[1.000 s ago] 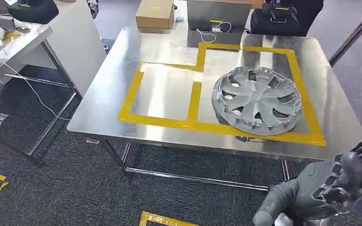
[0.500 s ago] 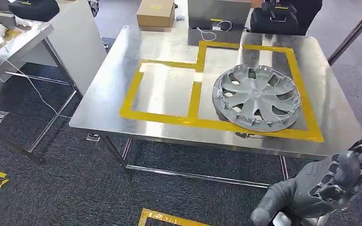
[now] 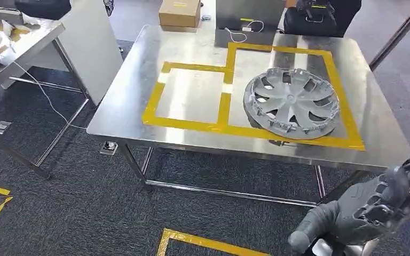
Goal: Take the parts from the cabinet and place them on the table.
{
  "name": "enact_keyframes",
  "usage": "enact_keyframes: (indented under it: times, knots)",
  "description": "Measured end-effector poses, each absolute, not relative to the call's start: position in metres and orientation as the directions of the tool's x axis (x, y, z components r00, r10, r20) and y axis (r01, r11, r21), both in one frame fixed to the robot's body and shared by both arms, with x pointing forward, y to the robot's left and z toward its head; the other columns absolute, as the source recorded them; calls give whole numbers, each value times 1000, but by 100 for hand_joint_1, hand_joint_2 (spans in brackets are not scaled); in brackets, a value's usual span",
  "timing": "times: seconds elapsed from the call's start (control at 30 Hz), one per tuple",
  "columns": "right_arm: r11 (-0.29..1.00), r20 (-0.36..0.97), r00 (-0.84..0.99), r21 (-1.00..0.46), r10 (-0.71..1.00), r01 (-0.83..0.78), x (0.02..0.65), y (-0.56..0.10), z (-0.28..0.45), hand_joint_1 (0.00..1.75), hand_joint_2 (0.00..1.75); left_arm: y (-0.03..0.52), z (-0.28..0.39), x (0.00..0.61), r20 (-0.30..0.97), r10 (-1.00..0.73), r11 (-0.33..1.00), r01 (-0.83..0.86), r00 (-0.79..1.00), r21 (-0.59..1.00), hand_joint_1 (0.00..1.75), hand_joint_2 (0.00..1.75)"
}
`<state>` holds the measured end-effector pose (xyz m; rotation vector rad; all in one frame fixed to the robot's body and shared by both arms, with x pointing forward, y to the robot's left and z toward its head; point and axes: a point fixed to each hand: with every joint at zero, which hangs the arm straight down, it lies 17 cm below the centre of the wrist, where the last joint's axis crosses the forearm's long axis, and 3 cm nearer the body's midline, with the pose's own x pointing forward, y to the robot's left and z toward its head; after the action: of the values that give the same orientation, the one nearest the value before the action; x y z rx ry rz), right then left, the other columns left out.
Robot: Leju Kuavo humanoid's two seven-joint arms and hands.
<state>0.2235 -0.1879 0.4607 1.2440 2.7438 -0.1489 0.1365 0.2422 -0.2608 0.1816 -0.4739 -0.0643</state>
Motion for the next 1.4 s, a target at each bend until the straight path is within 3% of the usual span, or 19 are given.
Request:
enact_keyframes:
  times: [0.97, 1.4]
  knots:
    - [659, -99, -660, -48, 745, 751, 237, -197, 454, 0, 0, 244, -261, 140, 446, -104, 981, 18, 889, 192, 0, 0]
    - [688, 15, -692, -119, 722, 716, 258, -199, 424, 0, 0, 247, -262, 136, 440, -101, 981, 15, 892, 196, 0, 0]
